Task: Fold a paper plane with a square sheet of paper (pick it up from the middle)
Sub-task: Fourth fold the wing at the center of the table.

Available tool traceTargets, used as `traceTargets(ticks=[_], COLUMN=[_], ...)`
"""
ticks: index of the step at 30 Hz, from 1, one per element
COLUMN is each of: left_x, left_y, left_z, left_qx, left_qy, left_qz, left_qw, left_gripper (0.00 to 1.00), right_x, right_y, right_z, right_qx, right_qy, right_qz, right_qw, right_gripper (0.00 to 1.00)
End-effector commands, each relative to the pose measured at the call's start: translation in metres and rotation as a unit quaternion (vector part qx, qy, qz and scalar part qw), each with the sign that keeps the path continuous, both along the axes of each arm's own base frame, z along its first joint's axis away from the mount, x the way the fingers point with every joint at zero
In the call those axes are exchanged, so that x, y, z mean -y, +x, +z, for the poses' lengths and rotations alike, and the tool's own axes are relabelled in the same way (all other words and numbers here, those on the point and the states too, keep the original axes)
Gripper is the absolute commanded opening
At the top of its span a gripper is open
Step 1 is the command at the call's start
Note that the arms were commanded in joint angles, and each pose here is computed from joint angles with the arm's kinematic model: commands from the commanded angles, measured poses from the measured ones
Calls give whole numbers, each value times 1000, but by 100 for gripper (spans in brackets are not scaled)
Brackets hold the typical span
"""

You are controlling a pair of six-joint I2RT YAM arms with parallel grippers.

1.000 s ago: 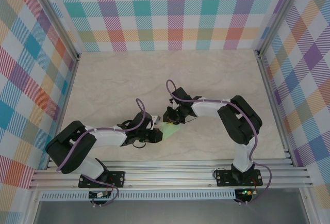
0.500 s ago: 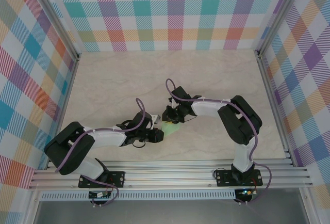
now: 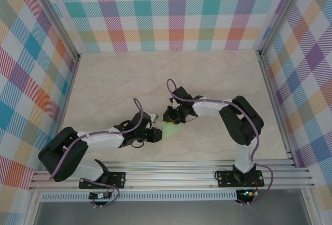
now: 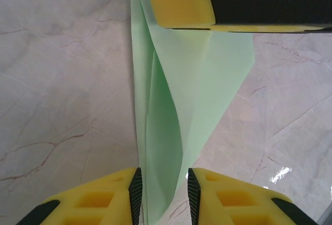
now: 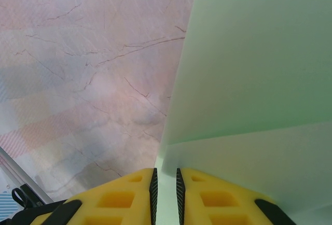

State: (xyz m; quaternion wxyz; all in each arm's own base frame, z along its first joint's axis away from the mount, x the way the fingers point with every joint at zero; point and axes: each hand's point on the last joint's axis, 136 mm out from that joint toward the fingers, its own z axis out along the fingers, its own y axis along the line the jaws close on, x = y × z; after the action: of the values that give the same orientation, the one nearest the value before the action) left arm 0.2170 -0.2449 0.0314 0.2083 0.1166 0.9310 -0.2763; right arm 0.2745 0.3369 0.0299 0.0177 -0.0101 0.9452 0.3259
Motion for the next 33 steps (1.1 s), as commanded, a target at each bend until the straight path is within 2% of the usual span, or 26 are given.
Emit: traceTargets(ticks=[1,8,19,28,33], left_x=[-3,3,0,5,6], left_y=[-3,-3,-6,-7,-8], left_z=[-10,-13,-25,-19,-20], left_qx=[-12,-17,-12,-2,-2], left_qy=[9,14,78,81,77], left_qz=[-8,-20,-32,-41,-42], left_qw=[1000,1000,996,996,996], left_gripper=[33,37,35,21,16], right_x=[-7,-7,-8,-7,-4], right_y=[4,3,5,6,6], right_z=[9,8,10,8,5], right_qx=[3,1,2,2,2], right_qy=[13,13,13,8,0], right_qz=[5,6,6,4,2], right_qw=[1000,1000,1000,1000,1000], right_gripper=[20,20,21,21,21])
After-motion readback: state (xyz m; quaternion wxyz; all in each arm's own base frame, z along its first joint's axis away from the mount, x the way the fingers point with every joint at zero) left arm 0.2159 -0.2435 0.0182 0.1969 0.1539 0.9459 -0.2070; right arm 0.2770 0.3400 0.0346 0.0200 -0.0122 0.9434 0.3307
